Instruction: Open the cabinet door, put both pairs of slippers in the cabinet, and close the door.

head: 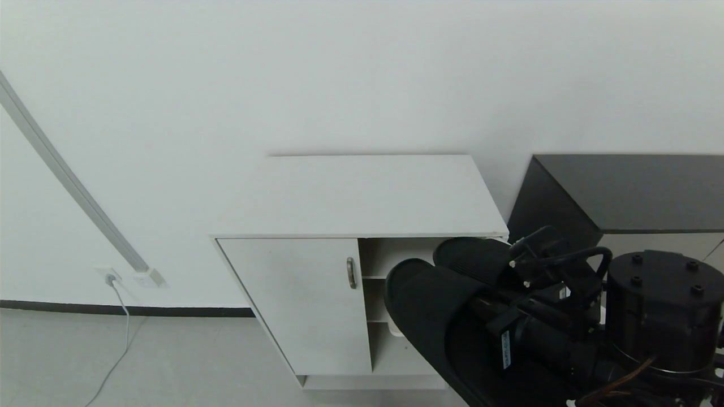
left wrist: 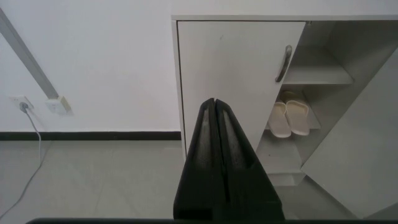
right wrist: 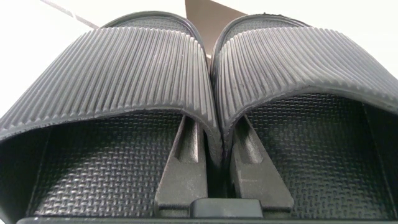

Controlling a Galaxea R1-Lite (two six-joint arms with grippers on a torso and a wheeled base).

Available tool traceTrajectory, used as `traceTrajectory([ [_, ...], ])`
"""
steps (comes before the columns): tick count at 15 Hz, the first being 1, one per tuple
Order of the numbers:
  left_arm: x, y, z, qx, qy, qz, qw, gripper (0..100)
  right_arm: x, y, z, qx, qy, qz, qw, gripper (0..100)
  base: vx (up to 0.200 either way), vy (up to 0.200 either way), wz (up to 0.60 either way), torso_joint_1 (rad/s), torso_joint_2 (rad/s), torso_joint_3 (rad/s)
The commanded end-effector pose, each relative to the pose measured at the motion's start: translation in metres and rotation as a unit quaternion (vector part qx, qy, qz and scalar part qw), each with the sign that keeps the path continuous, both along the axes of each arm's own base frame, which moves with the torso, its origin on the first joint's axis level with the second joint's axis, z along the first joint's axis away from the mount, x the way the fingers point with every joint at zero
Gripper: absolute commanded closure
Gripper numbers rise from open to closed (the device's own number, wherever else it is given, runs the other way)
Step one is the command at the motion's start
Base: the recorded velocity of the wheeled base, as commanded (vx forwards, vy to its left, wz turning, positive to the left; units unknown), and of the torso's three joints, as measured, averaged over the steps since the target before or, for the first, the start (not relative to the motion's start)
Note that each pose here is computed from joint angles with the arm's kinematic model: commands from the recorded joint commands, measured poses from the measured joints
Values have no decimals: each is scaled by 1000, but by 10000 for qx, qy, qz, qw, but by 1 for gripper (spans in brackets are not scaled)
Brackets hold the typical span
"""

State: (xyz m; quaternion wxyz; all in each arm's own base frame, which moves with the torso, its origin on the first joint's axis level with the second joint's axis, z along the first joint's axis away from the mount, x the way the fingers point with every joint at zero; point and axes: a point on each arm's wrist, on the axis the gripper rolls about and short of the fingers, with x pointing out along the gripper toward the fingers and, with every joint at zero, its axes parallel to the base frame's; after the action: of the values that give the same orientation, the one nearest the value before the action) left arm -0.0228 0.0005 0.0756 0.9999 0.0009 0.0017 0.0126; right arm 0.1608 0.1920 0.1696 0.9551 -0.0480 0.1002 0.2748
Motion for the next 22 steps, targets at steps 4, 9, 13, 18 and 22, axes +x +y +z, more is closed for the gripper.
traceTrajectory([
  [4, 0, 0, 0, -1, 14, 5, 10000, 100, -1, 1, -1, -11, 12, 28, 10000, 100, 0, 0, 0, -138, 316, 171],
  [9, 0, 0, 0, -1, 6, 5, 10000, 100, -5, 3, -3, -48, 38, 105, 9999, 100, 0, 0, 0, -208, 496, 279],
  [13, 0, 0, 0, -1, 14, 5, 10000, 100, -6, 2, -5, -73, 57, 120, 9999, 100, 0, 0, 0, -226, 542, 311],
  [18, 0, 0, 0, -1, 6, 5, 10000, 100, -6, 2, -6, -97, 76, 120, 9999, 100, 0, 0, 0, -201, 525, 319],
  [22, 0, 0, 0, -1, 6, 5, 10000, 100, -6, 2, -8, -121, 95, 113, 9998, 100, 0, 0, 0, -173, 493, 316],
])
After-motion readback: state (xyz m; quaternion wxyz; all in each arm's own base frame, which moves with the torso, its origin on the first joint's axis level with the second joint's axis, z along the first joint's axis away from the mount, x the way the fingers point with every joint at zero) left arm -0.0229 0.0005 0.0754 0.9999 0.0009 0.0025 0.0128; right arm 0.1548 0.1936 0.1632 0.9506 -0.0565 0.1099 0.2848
